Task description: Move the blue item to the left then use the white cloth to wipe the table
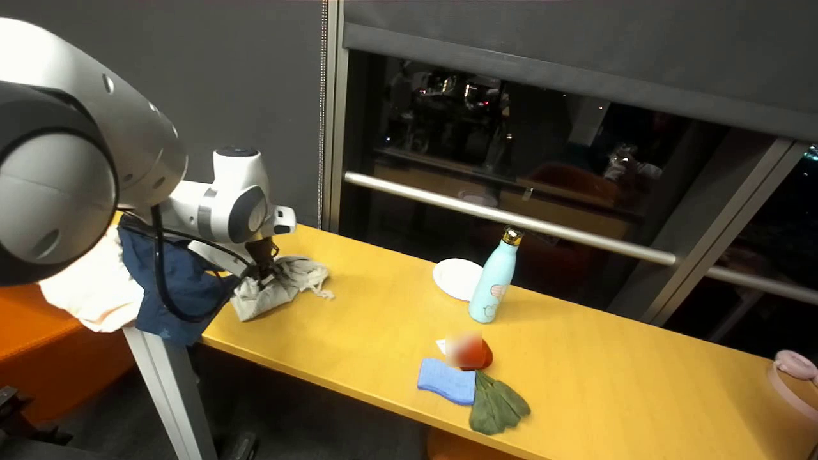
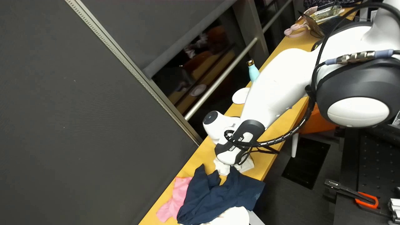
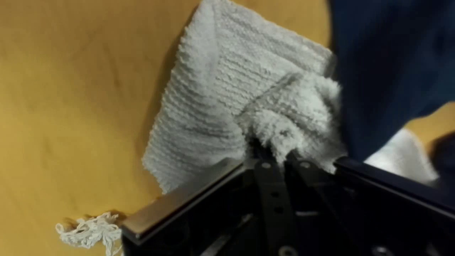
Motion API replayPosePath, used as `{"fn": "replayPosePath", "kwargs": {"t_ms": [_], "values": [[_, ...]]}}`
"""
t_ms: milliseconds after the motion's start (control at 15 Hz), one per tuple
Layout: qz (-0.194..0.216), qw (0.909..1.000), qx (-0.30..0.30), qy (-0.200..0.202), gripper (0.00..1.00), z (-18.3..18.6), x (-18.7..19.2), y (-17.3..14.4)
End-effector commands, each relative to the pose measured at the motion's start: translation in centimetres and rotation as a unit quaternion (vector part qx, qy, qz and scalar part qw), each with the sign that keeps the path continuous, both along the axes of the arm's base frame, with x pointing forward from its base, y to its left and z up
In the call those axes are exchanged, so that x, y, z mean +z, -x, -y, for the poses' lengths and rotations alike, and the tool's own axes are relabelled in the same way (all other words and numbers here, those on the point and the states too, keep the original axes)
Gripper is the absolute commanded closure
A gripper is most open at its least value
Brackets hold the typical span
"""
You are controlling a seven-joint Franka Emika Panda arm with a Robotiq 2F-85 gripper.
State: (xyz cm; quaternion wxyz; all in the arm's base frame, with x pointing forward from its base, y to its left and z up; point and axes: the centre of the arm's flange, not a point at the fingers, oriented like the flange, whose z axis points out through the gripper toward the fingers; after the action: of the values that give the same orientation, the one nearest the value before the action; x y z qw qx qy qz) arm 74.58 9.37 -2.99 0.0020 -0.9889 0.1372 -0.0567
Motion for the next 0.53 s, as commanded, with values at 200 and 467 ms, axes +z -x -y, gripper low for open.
{"fn": "replayPosePath", "kwargs": {"t_ms": [200, 467], "values": [[-0.03, 0.9977, 0.054, -0.026, 0.98, -4.0, -6.4, -3.1], [-0.025, 0.9989, 0.031, -0.023, 0.98, -0.3, -6.3, -2.5]]}}
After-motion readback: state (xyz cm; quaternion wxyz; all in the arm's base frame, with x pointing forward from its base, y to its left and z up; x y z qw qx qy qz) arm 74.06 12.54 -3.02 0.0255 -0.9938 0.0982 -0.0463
